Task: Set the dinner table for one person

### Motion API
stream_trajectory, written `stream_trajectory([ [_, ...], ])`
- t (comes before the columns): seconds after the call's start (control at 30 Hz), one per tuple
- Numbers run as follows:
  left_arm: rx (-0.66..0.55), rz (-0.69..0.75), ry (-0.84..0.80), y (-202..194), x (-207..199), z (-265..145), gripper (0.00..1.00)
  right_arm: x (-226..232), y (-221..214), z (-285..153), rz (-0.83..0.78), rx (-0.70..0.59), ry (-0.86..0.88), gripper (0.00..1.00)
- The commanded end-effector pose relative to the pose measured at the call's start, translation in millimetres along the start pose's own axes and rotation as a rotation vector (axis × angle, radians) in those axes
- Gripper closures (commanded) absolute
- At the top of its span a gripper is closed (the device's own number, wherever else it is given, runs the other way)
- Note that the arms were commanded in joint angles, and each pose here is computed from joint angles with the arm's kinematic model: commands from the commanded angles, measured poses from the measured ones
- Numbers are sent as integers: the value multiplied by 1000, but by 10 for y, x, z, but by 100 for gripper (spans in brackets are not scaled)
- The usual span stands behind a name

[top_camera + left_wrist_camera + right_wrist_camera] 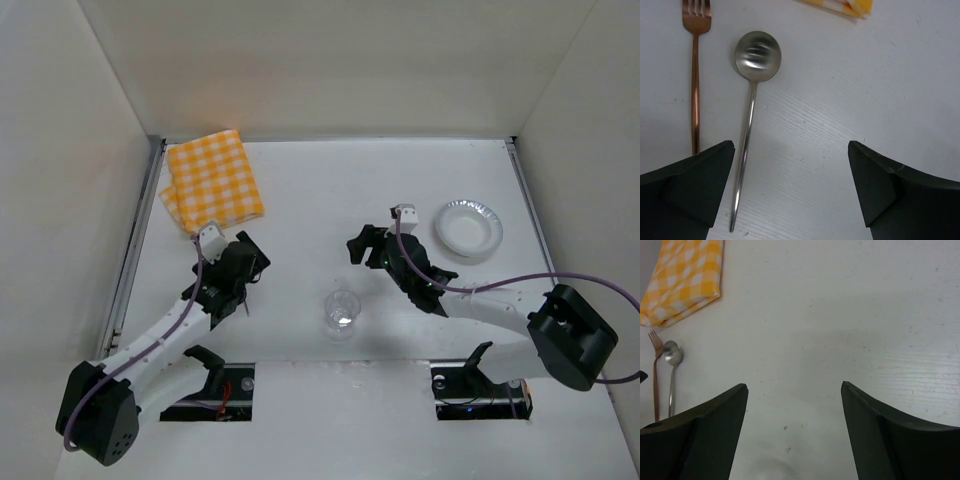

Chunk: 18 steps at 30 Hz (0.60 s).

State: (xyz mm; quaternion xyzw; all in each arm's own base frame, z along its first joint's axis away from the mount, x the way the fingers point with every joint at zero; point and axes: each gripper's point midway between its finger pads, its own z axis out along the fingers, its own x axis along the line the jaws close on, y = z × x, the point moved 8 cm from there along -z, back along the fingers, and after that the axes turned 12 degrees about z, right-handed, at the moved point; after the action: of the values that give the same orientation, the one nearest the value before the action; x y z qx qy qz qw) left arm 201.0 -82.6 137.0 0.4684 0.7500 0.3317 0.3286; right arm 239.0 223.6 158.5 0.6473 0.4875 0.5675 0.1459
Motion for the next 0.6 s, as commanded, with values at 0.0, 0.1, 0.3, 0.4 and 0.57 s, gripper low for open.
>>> stream_trajectory([
  [0.0,-38,-25,-2,176,-38,-47,0,137,136,-21,41,-70,55,19],
  [0.1,-59,-64,9,255,23,-47,0,134,129,-9,46,-68,60,23],
  [0.3,-114,-137,91,466,191,39,0,162,115,-20,45,-53,79,62],
  [0.4,-152,-203,132,602,279,104,0,172,130,-52,43,-38,82,92],
  [0.57,-227,-299,89,905,323,274,39,170,106,-31,38,-21,80,93],
])
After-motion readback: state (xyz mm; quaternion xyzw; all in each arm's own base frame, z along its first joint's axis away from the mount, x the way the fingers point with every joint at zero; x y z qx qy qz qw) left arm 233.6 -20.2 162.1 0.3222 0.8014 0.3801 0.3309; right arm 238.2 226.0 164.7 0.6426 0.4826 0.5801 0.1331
